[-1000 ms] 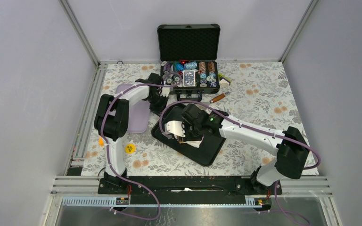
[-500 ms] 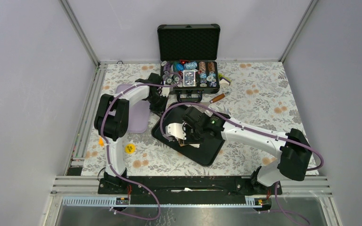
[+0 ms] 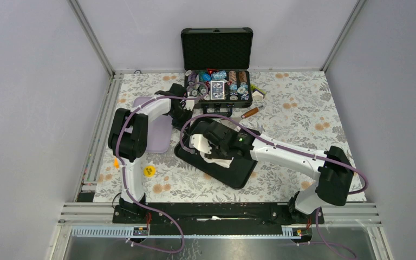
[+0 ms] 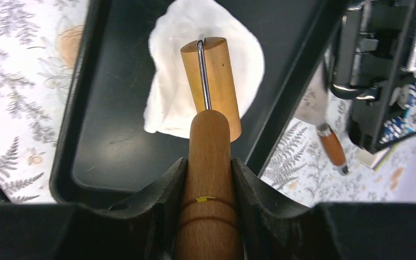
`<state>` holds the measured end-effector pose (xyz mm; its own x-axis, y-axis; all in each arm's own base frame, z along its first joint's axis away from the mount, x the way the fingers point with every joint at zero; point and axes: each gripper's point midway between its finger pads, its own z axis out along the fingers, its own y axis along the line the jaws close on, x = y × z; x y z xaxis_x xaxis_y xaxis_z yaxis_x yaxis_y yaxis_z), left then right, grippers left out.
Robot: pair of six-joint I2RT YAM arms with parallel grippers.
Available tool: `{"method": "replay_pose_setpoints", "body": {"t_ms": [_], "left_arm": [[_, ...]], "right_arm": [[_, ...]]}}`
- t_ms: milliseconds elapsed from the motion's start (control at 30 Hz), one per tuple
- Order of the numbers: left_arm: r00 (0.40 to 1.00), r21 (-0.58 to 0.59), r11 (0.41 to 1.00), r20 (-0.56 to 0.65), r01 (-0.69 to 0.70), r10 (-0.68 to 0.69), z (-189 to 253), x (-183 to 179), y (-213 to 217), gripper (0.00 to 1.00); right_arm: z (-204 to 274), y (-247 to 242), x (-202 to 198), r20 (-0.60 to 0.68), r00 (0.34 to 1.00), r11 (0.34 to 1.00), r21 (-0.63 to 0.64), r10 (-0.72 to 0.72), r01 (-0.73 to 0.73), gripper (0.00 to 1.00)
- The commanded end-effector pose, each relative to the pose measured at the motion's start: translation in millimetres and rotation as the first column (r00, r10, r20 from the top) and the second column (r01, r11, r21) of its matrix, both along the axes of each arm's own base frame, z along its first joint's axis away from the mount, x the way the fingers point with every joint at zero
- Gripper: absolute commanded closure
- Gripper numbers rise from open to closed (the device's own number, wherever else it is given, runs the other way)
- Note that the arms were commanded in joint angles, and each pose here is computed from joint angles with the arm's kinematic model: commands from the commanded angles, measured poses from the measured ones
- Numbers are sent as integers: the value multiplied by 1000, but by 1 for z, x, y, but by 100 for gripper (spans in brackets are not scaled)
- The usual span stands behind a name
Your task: Roll out the dumpling wrappers from the dough
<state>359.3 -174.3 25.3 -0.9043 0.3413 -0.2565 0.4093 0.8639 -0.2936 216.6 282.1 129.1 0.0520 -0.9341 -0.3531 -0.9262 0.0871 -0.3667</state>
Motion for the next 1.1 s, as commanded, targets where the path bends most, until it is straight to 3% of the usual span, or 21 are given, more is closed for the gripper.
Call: {"method": "replay_pose_setpoints", "body": {"t_ms": [0,333,533,1067], "left_arm": [[996,49,997,61,-68,65,-19,23,15,100],[996,43,997,60,-71,69,-19,23,15,100],[996,43,997,59,-71,69,-19,23,15,100],[996,43,996,60,-72,70,-19,23,15,100]], "right_arm": [[18,5,29,135,989,998,5,-65,65,100],[-43,-32,-27,-150,989,985,-173,-18,-8,100],[-51,-41,-67,-332,943,987,-151,8,-61,100],[-62,-52,-91,-428,904,985,-157,-4,-70,100]]}}
